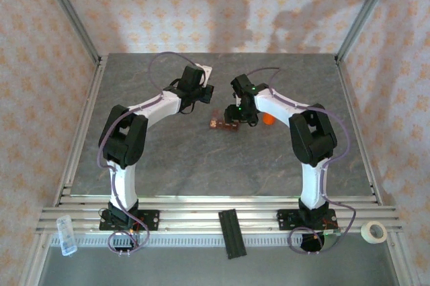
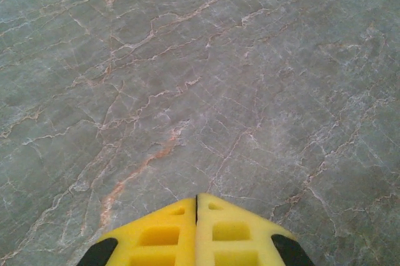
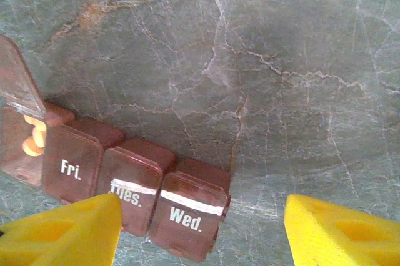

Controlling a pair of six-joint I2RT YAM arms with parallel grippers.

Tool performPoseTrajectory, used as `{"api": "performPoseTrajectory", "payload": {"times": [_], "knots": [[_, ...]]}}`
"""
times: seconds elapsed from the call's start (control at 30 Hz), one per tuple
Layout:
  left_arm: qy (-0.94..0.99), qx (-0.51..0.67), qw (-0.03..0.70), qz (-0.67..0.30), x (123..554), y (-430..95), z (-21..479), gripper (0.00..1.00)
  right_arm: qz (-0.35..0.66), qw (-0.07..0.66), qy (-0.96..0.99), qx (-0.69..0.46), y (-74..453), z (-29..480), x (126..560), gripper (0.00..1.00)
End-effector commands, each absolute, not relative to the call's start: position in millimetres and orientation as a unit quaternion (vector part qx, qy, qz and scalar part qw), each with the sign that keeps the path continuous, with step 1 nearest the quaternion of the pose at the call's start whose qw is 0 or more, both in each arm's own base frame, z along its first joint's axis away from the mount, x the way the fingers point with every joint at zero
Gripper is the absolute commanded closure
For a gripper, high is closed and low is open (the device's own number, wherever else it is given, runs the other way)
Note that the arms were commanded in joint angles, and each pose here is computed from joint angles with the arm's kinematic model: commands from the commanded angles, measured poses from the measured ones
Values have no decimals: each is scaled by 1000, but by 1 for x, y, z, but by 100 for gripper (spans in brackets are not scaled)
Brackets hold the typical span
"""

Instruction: Sort the pills into containers

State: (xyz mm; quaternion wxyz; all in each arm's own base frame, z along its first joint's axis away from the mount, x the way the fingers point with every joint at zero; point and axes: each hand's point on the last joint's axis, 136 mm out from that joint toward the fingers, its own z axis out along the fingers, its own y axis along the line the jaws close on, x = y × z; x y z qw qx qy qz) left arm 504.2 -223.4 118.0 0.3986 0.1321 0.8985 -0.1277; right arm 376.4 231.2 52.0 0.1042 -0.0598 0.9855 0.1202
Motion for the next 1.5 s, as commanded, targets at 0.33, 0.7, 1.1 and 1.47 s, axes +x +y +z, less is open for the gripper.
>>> {"api": "performPoseTrajectory", "payload": {"times": [0.33, 0.7, 1.1, 1.47], "knots": [[902, 143, 376, -156, 505, -234, 117, 100, 98, 80, 991, -49, 222, 22, 365, 32], [920, 149, 326, -158, 503, -239, 99, 100, 101, 80, 991, -45, 223, 20, 364, 32], [944, 146, 252, -157, 497, -243, 70, 100, 100, 77, 991, -42, 223, 17, 364, 33], [950, 149, 220, -163, 492, -247, 55, 100, 103, 74, 991, -38, 225, 14, 364, 33]]}}
